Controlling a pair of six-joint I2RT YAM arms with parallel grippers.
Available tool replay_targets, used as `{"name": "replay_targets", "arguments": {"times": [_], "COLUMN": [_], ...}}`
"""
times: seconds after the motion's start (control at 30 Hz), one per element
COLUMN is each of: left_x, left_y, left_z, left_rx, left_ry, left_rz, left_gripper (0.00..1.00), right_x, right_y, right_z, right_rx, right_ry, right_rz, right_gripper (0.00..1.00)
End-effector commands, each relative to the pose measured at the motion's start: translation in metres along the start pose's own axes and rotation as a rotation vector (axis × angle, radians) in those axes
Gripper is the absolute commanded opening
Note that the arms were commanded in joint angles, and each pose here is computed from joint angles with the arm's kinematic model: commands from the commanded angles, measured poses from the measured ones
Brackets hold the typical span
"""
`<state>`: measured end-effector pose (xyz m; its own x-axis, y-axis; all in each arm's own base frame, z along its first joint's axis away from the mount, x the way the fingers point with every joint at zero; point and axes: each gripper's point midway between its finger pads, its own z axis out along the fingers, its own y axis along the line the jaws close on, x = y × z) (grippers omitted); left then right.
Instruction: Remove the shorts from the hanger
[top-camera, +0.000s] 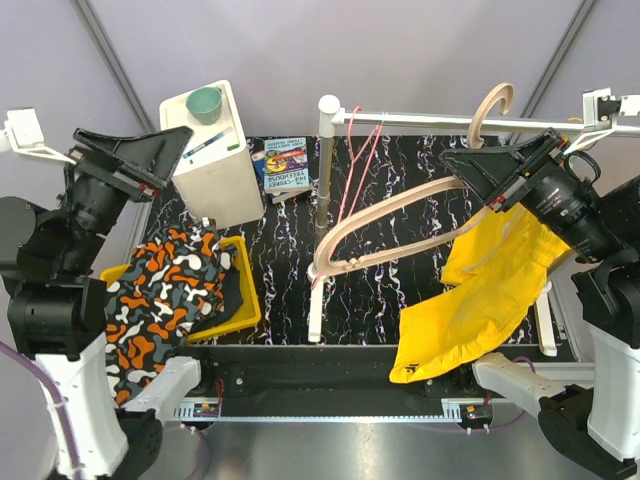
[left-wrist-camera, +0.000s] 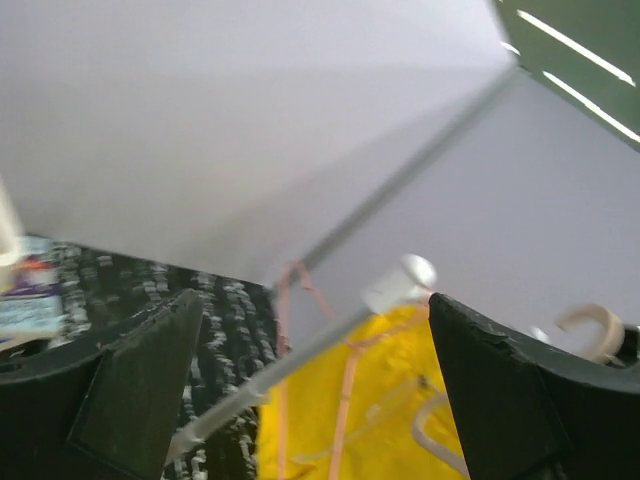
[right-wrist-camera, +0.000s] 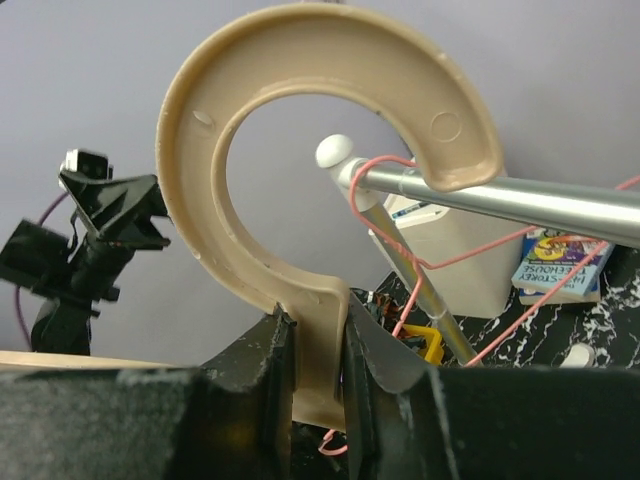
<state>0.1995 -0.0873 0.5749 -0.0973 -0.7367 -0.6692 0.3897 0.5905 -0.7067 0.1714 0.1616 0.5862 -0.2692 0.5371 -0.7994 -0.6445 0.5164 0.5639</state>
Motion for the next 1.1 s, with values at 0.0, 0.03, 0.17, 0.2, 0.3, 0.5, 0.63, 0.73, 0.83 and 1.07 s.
{"name": "replay_targets", "arguments": {"times": [0.0, 0.03, 0.17, 0.2, 0.3, 0.5, 0.63, 0.73, 0.83, 1.07], "left_x": [0.020, 0.021, 0.066, 0.070, 0.095, 0.167, 0.210, 0.228, 0.243, 0.257], "left_y": [-0.087, -0.105, -0.140, -0.141, -0.149, -0.151, -0.150, -0.151, -0.149, -0.159], "left_z": [0.008, 0.005, 0.012, 0.013, 0.014, -0.003, -0.016, -0.022, -0.025, -0.025], "left_rx": [0.403, 0.460, 0.587, 0.584, 0.606, 0.560, 0.501, 0.469, 0.430, 0.393], "left_ry": [0.174, 0.188, 0.367, 0.376, 0.475, 0.689, 0.768, 0.795, 0.823, 0.804], "left_rz": [-0.026, -0.014, -0.062, -0.060, -0.069, 0.084, 0.216, 0.266, 0.326, 0.373], "left_gripper": [0.99, 0.99, 0.99, 0.99, 0.97, 0.81, 0.75, 0.74, 0.70, 0.49], "right_x": [-0.003, -0.001, 0.009, 0.012, 0.025, 0.044, 0.048, 0.051, 0.050, 0.046], "right_y": [0.024, 0.022, 0.016, 0.014, 0.005, -0.019, -0.028, -0.031, -0.029, -0.025], "right_z": [0.011, 0.013, 0.017, 0.016, 0.014, 0.012, 0.011, 0.009, 0.005, -0.001], "right_rx": [-0.180, -0.184, -0.205, -0.206, -0.202, -0.136, -0.095, -0.075, -0.069, -0.043], "right_ry": [0.006, 0.020, 0.059, 0.071, 0.111, 0.163, 0.191, 0.202, 0.198, 0.191], "right_rz": [-0.134, -0.165, -0.248, -0.282, -0.330, -0.337, -0.333, -0.329, -0.318, -0.276], "right_gripper": [0.00, 0.00, 0.00, 0.00, 0.00, 0.00, 0.00, 0.00, 0.00, 0.00]}}
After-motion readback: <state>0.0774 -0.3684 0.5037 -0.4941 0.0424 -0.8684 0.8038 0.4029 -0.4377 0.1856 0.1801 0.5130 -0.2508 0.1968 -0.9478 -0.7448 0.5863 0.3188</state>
